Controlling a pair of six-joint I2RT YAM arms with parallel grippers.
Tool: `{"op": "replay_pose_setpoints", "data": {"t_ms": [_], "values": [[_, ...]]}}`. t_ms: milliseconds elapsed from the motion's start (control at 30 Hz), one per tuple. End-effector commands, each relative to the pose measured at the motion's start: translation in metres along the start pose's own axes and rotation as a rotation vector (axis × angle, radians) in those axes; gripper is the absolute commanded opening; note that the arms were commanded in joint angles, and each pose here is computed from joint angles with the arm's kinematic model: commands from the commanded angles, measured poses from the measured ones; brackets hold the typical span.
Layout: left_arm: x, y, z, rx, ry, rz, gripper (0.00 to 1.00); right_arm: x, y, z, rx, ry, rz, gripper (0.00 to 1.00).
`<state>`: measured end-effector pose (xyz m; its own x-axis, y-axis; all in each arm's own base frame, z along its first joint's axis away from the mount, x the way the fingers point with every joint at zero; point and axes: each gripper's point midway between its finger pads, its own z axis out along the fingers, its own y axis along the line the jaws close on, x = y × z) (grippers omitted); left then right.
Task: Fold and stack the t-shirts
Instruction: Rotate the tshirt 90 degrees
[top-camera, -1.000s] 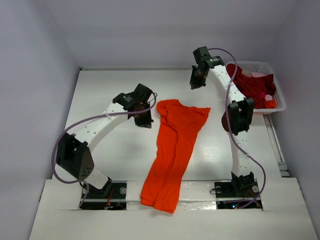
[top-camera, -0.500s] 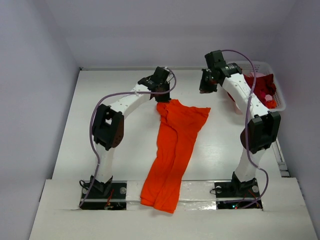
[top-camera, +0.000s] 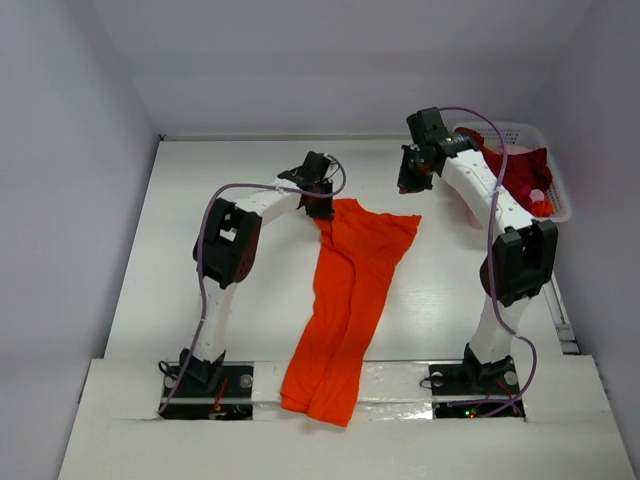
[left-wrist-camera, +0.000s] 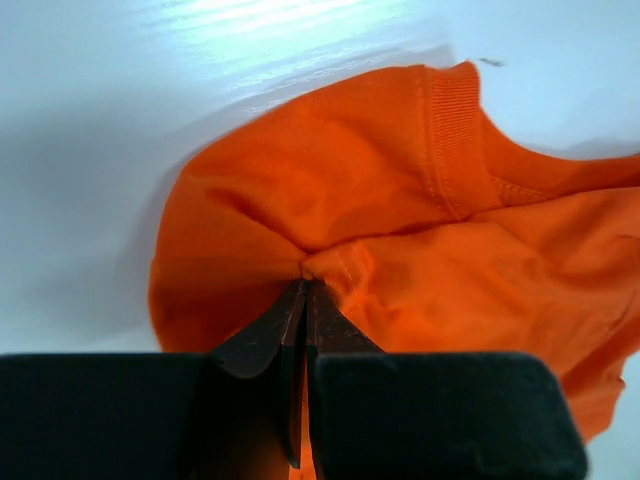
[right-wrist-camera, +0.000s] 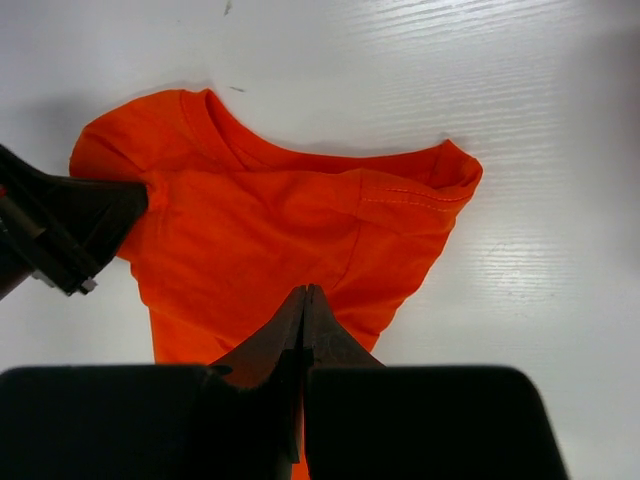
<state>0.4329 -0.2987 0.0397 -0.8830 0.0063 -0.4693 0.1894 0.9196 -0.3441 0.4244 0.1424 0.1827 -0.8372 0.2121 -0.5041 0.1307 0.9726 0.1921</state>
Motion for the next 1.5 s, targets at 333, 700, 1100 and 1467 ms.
{"op": "replay_pose_setpoints", "data": {"t_ms": [333, 700, 1100, 1467], "values": [[0.004, 0.003, 0.034, 0.031, 0.047, -0.032, 0.00, -0.012, 0.010, -0.004, -0.034, -0.054, -0.010, 0.00], [-0.002, 0.050, 0.048, -0.020, 0.060, -0.184, 0.00, -0.013, 0.017, -0.016, -0.065, -0.066, -0.012, 0.00], [-0.047, 0.094, 0.049, -0.034, 0.013, -0.311, 0.00, 0.004, 0.009, -0.003, -0.046, -0.035, -0.021, 0.00], [-0.060, 0.141, 0.041, -0.056, -0.021, -0.433, 0.00, 0.006, 0.016, 0.002, -0.063, -0.026, -0.027, 0.00]]}}
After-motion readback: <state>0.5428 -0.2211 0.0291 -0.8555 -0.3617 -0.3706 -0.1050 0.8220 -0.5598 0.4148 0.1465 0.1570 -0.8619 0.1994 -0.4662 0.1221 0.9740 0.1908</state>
